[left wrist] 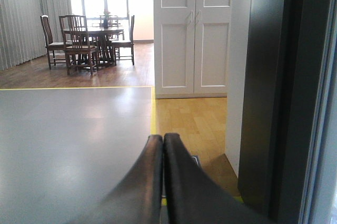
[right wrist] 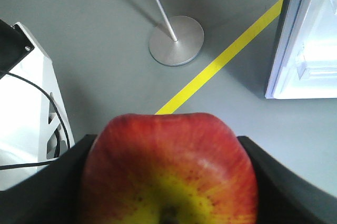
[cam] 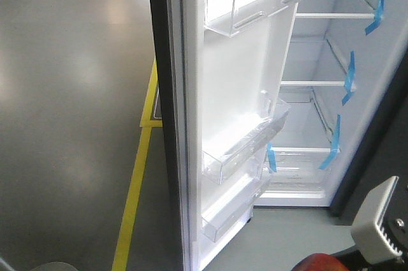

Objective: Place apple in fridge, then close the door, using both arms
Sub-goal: 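Approach the open refrigerator door bins with the base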

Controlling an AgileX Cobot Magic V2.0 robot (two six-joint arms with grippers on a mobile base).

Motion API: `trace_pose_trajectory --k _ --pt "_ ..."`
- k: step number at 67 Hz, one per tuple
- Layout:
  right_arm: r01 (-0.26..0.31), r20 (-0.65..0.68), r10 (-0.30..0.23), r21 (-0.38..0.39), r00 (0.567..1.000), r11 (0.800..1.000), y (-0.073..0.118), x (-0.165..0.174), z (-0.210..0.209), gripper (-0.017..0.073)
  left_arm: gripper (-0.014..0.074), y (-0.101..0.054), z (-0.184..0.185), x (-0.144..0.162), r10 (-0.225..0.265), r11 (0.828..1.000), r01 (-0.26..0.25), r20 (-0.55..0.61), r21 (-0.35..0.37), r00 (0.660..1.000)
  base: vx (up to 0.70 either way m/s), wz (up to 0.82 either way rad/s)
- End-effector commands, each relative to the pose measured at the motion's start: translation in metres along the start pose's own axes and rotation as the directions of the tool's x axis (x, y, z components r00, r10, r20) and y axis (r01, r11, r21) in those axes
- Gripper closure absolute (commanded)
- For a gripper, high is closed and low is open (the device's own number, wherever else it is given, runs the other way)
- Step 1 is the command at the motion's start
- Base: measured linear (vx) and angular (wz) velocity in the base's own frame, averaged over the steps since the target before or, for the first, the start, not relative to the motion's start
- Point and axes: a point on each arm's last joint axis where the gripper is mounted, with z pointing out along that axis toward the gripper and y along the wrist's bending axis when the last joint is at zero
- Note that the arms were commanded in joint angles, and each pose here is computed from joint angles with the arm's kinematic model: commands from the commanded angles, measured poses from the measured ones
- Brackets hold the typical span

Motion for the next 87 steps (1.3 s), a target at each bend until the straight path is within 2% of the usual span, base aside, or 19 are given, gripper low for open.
trace_pose_trajectory --k 1,87 --pt "0.001 0.09 0.0 -0.01 0.996 1.0 0.003 -0.0114 -0.0065 0.04 0.06 -0.001 -0.002 -0.013 -0.012 1.0 0.011 0.103 0.008 0.995 0.1 -0.01" --pt "0.001 0.09 0.0 -0.01 0.996 1.0 0.003 -0.0114 -0.0065 0.04 0.06 -0.001 -0.002 -0.013 -0.012 1.0 0.011 0.103 0.008 0.995 0.07 -0.01"
